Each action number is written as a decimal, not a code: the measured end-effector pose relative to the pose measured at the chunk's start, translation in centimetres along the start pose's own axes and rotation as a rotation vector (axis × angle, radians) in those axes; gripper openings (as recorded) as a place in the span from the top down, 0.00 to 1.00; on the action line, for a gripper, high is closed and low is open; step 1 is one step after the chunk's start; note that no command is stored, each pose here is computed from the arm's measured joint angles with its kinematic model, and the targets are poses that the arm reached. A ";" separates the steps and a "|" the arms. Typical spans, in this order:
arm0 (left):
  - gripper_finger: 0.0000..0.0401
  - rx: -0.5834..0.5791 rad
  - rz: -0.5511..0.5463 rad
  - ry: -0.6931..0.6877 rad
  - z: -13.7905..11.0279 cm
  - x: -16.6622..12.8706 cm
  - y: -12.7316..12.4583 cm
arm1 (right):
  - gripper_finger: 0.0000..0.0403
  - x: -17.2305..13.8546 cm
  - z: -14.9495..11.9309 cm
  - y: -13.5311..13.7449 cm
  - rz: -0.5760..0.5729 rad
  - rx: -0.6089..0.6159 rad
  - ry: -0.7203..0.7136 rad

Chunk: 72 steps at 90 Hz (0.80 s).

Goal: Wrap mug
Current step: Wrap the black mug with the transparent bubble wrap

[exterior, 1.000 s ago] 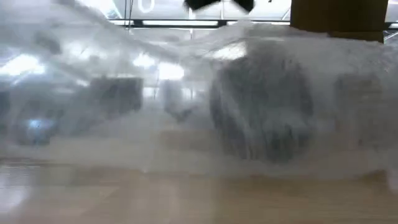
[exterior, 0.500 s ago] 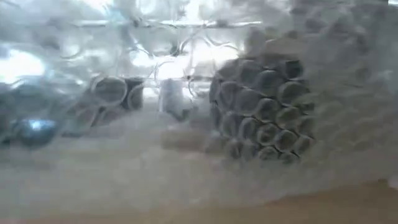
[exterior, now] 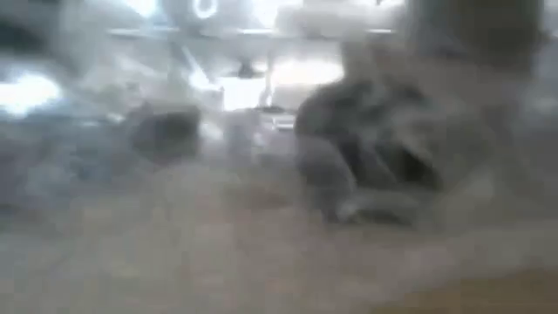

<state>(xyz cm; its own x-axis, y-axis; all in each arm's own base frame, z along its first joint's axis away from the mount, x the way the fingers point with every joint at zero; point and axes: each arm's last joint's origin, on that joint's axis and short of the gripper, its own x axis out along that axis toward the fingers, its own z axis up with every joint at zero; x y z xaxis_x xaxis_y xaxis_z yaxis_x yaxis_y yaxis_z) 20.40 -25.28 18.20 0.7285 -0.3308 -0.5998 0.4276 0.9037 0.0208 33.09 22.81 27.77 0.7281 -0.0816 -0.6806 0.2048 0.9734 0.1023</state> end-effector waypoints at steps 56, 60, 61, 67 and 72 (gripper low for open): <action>0.62 0.170 0.059 0.078 1.0 3.9 -4.9 | 1.00 0.3 0.2 -0.5 0.003 -0.032 0.026; 0.62 0.142 0.077 0.070 1.2 3.9 -5.4 | 1.00 0.3 0.2 -0.5 0.002 -0.043 0.027; 0.62 0.136 0.079 0.072 1.3 3.9 -5.5 | 1.00 0.3 0.2 -0.5 0.002 -0.045 0.027; 0.62 0.093 0.103 0.084 1.5 4.4 -6.1 | 1.00 0.3 0.2 -0.5 0.002 -0.059 0.027; 0.62 0.048 0.131 0.089 1.7 5.0 -6.6 | 1.00 0.3 0.2 -0.5 0.002 -0.075 0.027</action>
<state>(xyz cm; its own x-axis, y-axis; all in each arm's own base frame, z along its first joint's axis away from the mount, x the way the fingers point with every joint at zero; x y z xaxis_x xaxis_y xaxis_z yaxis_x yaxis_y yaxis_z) 22.15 -33.33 16.45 0.7305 -0.1833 -0.6578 0.3582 0.9230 0.1406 33.34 22.27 27.65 0.7102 -0.0744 -0.7001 0.1527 0.9870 0.0500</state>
